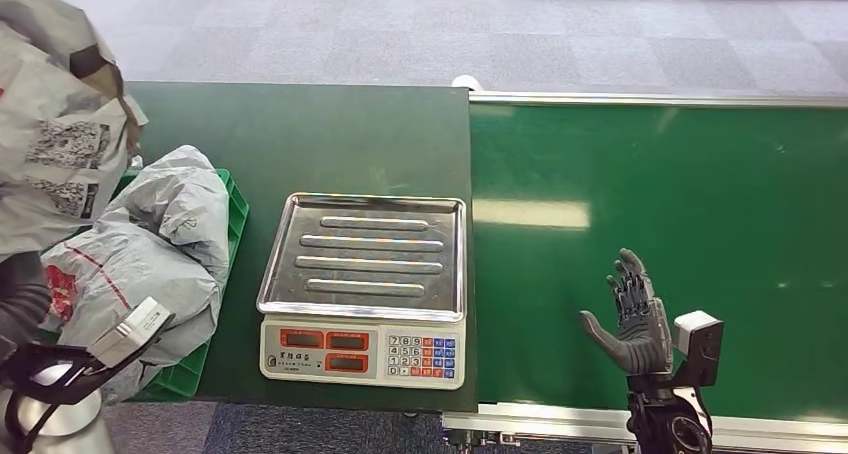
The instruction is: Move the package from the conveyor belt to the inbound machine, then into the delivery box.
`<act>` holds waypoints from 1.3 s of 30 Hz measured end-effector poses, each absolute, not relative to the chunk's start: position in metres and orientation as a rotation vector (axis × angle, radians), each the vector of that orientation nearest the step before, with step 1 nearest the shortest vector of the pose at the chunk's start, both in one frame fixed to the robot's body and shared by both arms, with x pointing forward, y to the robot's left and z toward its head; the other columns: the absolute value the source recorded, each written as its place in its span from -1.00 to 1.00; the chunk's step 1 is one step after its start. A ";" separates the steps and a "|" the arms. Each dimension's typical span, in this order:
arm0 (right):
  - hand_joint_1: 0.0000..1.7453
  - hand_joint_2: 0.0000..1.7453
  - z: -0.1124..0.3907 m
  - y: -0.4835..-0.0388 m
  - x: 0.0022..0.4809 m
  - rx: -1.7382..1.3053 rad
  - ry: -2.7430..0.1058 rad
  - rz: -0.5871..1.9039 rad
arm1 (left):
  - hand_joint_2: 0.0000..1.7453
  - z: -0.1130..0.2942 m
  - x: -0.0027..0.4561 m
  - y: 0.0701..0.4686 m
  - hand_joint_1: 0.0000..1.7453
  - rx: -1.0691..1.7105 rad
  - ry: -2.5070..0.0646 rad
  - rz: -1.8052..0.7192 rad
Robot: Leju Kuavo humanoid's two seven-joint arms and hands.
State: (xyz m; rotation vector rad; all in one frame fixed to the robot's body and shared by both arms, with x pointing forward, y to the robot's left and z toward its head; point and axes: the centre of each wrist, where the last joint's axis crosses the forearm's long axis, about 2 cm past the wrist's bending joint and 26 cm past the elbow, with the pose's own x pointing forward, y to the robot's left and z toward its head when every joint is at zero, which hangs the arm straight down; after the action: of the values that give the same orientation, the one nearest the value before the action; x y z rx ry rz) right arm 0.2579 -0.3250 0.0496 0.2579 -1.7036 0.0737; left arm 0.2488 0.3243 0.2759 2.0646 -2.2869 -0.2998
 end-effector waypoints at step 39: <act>-1.00 1.00 0.061 -0.315 0.260 0.263 -1.706 0.118 | 1.00 0.127 0.290 0.364 -1.00 1.651 -1.485 -0.508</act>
State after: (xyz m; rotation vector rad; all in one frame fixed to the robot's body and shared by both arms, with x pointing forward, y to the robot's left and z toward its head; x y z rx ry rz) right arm 0.2603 -0.3149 0.0608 0.2631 -1.7062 0.1183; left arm 0.2901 0.3642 0.1267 1.6512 -1.4851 -0.5084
